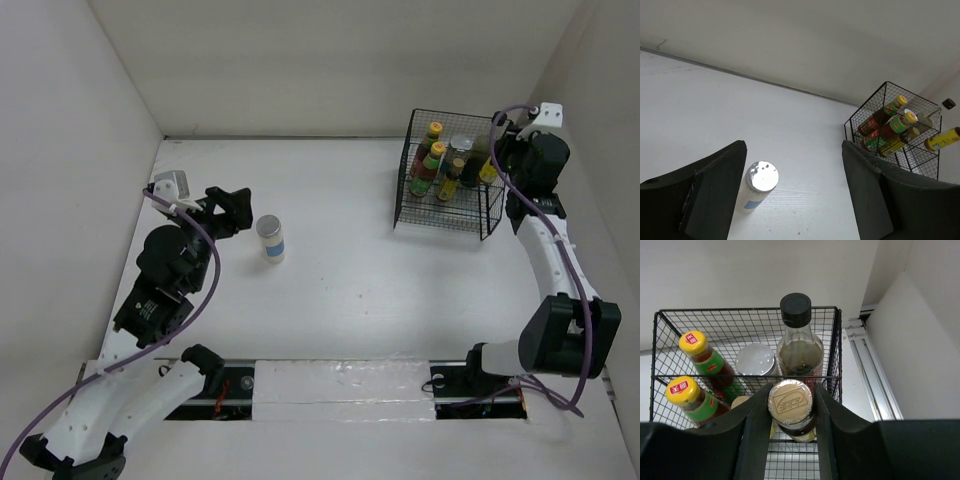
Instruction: Organize the condiment bottles
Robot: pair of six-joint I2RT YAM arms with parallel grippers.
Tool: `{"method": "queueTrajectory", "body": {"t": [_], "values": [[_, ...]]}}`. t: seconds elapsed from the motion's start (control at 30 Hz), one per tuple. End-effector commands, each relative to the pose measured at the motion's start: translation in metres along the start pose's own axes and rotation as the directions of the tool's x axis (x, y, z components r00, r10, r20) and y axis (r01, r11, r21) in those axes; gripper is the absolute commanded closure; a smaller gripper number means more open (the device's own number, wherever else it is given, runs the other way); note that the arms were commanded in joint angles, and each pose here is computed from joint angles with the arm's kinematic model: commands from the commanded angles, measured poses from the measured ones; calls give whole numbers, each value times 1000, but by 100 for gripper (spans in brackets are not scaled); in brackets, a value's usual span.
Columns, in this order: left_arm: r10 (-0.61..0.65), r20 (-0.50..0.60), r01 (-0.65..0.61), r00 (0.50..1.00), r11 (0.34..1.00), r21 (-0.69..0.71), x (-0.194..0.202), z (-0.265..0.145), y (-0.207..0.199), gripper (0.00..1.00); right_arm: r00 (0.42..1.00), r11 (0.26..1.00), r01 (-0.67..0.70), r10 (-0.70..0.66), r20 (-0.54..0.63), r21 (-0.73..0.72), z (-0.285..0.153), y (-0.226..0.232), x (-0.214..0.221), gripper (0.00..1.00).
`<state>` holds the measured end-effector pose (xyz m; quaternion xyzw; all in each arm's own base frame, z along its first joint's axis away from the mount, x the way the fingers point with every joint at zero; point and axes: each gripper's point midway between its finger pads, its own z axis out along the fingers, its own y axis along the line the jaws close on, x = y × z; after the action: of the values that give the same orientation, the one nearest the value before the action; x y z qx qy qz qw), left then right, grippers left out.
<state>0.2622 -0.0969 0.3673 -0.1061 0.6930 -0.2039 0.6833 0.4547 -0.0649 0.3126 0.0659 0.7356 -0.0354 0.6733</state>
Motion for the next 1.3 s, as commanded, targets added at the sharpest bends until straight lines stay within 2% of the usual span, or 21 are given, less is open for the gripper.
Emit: {"method": "queueTrajectory", "body": {"t": [0.0, 0.27, 0.83, 1.1, 1.2, 1.27], "values": [[-10, 25, 10, 1000, 1000, 8, -6, 2, -2, 27, 967, 999, -7, 19, 255, -49, -5, 8, -89, 79], [-6, 17, 6, 1000, 1000, 4, -4, 4, -2, 27, 971, 999, -6, 18, 239, -50, 15, 5, -76, 79], [-2, 14, 3, 1000, 1000, -9, -2, 6, 0, 27, 998, 998, -61, 61, 5, -14, 59, -3, 43, 81], [-3, 10, 3, 1000, 1000, -1, -1, 6, -2, 27, 997, 998, -59, 59, -45, 5, 66, 0, 71, 81], [-3, 10, 3, 1000, 1000, -1, -1, 6, -2, 27, 996, 998, -58, 59, -63, 17, 67, -2, 78, 77], [-3, 10, 3, 1000, 1000, -1, -1, 6, -2, 27, 995, 998, -57, 58, -82, 10, 68, 2, 85, 70]]}}
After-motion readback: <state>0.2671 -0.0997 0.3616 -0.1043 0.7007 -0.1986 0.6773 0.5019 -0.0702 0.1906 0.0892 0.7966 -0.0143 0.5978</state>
